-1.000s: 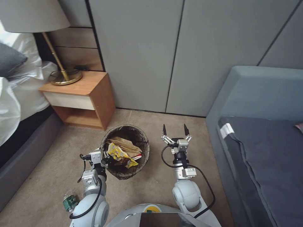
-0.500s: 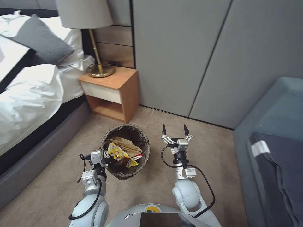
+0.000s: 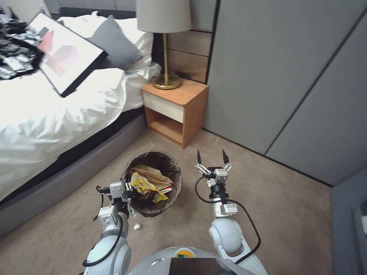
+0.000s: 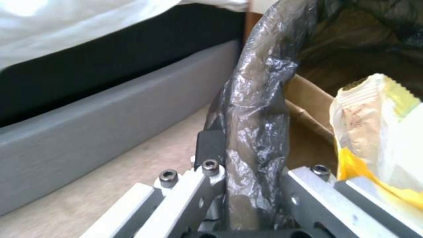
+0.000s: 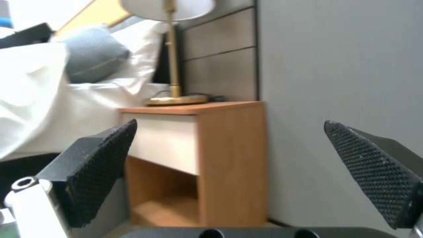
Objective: Pick up the trash bin, then pick up the garbage from the floor and place it into the trash bin.
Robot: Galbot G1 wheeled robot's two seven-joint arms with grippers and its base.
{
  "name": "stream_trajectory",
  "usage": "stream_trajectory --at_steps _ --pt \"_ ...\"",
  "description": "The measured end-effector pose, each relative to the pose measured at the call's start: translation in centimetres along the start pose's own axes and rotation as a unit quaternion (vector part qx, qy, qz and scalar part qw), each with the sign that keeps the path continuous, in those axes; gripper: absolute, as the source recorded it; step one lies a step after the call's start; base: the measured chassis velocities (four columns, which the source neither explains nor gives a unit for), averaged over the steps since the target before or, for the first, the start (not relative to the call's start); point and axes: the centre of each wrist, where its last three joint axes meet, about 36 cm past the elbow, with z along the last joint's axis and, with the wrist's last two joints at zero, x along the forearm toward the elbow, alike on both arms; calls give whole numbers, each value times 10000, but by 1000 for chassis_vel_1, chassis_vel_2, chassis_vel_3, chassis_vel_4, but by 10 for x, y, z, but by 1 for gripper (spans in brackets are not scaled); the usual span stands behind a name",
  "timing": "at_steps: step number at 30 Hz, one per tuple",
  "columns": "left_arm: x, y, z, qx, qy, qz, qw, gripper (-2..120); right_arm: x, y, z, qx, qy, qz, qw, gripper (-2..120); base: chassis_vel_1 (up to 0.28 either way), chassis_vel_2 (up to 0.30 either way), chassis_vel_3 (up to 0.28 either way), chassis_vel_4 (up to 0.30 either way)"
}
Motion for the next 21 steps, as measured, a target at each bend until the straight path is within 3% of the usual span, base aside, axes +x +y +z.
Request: stream_trajectory --at_steps 21 --pt "-3 0 3 3 -3 -12 10000 0 -2 0 0 120 -128 -15 9998 100 124 123 132 124"
